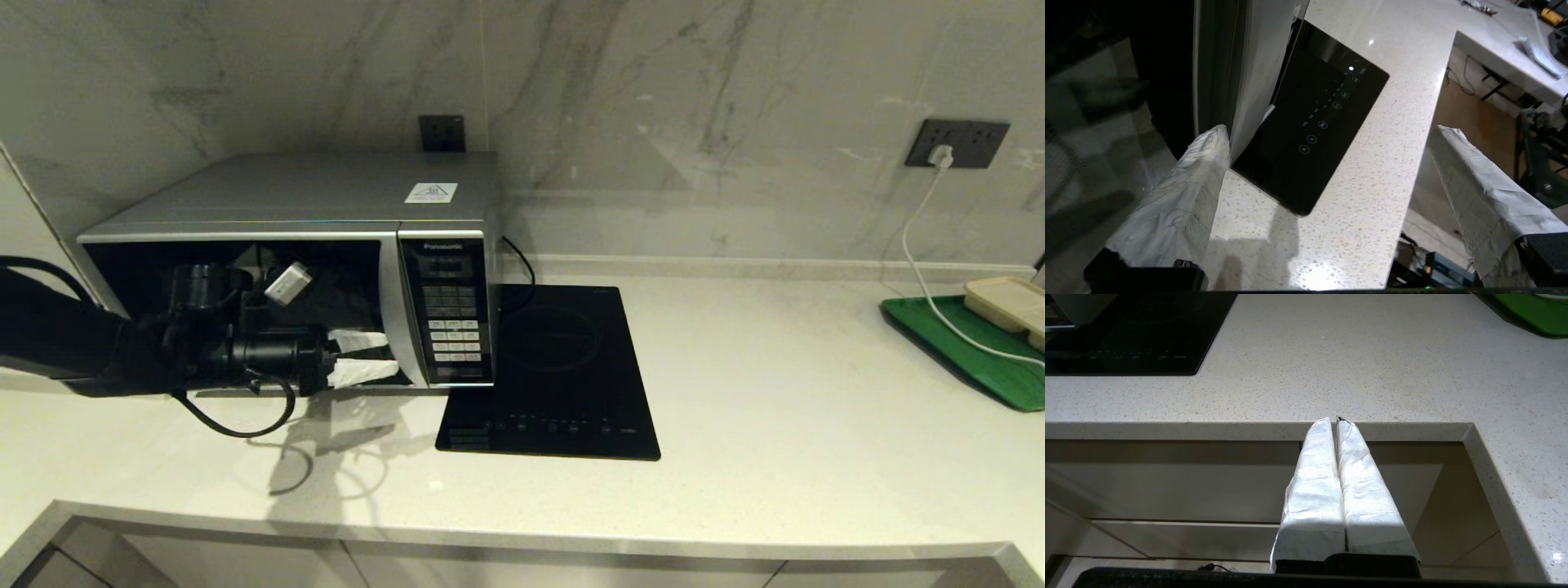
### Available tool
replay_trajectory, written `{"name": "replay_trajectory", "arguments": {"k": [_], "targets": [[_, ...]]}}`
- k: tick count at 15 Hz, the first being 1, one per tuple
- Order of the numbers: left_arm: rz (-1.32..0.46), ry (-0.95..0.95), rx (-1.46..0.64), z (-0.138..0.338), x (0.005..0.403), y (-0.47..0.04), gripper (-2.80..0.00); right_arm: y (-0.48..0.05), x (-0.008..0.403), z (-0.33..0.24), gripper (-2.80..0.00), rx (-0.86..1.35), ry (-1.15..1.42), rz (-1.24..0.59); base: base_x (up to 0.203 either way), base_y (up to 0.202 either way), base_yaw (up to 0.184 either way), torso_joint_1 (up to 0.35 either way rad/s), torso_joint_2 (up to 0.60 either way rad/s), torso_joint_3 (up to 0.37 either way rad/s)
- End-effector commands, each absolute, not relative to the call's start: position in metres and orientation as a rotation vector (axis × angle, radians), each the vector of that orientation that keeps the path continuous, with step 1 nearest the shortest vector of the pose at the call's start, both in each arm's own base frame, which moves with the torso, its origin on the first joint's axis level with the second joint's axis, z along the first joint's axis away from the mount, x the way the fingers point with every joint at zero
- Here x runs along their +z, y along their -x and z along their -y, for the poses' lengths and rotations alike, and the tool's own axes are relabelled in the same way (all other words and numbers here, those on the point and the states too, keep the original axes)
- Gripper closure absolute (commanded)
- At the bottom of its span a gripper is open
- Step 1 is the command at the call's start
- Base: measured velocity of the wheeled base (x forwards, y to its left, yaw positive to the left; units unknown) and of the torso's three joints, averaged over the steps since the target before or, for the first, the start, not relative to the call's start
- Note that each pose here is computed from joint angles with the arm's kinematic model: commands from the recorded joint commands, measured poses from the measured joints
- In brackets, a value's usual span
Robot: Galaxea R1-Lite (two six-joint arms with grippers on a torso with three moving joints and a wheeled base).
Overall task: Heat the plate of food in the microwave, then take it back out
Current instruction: Open the microwave oven
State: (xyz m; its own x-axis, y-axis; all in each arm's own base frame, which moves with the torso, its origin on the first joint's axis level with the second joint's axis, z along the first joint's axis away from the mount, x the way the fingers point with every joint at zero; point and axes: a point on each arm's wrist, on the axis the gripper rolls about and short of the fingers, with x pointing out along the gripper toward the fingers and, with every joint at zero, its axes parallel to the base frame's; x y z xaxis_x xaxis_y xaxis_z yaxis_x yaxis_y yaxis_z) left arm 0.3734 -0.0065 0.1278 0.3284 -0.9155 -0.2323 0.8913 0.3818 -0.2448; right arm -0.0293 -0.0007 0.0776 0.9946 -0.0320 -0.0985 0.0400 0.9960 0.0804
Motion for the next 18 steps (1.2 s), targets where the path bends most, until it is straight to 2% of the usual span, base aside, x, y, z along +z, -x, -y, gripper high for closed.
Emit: {"name": "replay_trajectory", "arguments": {"k": [1,8,18], "targets": [[-0.339,0.044,-1.2,0.01,0.121,-0.377,-2.8,0.029,0.078,0.001,0.0,-0.036,-0.083,-0.098,0.0,0.0,0.0,0.0,0.0,0.0],[-0.312,0.038,-1.202,0.01,0.134,-0.374,-2.8,0.029,0.078,0.001,0.0,-0.036,-0.083,-0.1,0.0,0.0,0.0,0.0,0.0,0.0],[-0.339,0.072,-1.226,0.021,0.128,-0.388,-2.8,0.029,0.078,0.001,0.0,-0.036,-0.083,-0.098,0.0,0.0,0.0,0.0,0.0,0.0]]}}
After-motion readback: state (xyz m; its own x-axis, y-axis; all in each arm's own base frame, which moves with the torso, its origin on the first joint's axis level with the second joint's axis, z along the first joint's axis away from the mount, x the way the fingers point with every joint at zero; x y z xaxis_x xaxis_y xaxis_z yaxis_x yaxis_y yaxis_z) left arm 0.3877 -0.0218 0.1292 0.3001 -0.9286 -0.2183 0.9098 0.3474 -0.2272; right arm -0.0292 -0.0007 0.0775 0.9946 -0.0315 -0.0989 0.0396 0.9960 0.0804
